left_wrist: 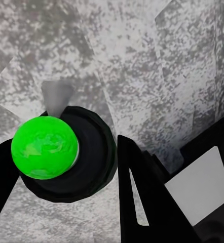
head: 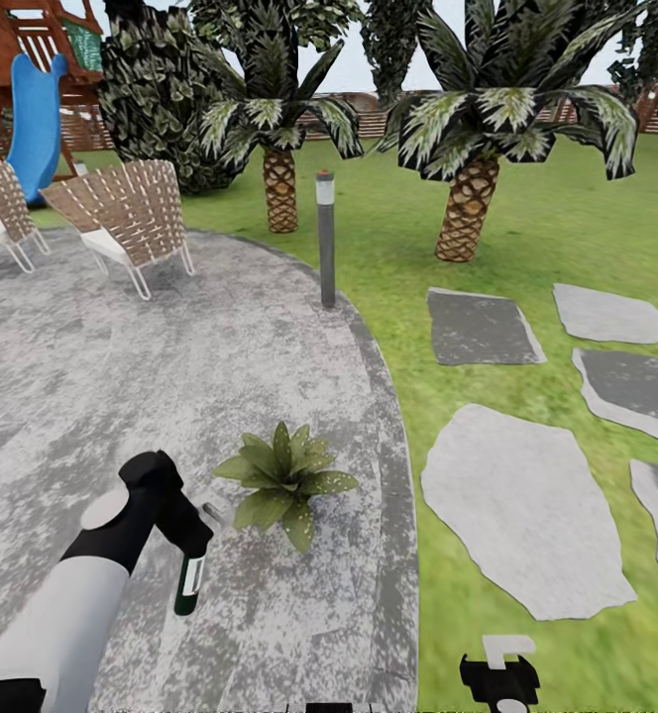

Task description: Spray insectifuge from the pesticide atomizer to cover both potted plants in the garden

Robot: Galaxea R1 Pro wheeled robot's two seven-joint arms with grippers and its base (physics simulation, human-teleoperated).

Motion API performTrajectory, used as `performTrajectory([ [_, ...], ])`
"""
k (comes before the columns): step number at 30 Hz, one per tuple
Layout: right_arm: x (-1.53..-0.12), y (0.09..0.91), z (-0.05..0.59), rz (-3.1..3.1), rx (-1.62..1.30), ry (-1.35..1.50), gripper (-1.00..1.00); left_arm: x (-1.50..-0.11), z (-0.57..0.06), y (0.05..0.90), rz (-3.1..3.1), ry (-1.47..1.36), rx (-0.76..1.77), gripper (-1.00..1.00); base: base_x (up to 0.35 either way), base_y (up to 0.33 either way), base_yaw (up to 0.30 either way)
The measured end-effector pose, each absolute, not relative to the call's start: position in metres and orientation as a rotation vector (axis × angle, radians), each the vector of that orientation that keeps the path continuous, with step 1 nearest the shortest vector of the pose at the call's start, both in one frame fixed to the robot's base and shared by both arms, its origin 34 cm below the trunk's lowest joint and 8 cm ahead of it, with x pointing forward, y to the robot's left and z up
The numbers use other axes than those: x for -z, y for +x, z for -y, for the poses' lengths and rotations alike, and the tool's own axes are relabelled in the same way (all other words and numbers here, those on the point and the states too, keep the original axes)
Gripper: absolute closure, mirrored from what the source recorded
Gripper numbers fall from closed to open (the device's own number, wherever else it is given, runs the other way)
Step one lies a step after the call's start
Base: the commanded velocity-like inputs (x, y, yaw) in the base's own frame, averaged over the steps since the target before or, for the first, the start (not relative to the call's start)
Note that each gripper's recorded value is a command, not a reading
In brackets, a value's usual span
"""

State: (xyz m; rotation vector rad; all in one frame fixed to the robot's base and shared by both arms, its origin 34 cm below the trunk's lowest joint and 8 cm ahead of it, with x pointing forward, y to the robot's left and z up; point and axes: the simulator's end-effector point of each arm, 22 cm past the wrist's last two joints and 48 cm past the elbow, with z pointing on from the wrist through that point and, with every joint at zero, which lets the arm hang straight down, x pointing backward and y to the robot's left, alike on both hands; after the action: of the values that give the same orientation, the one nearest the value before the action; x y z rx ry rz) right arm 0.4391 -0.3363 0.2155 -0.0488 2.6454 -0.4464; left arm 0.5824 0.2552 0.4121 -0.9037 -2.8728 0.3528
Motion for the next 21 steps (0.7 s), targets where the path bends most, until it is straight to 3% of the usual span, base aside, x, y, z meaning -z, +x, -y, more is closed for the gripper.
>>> performTrajectory([
  [8,-0.194,0.43,0.336,-2.657,0.448,-0.052,-1.0,-0.377,-0.274,0.581,2.905,-0.894,-0.223,1.0,0.0,0.0,0.0],
  [21,-0.179,0.426,0.338,-2.66,0.45,-0.068,-1.0,-0.343,-0.256,0.588,3.051,-0.822,-0.263,1.0,0.0,0.0,0.0],
])
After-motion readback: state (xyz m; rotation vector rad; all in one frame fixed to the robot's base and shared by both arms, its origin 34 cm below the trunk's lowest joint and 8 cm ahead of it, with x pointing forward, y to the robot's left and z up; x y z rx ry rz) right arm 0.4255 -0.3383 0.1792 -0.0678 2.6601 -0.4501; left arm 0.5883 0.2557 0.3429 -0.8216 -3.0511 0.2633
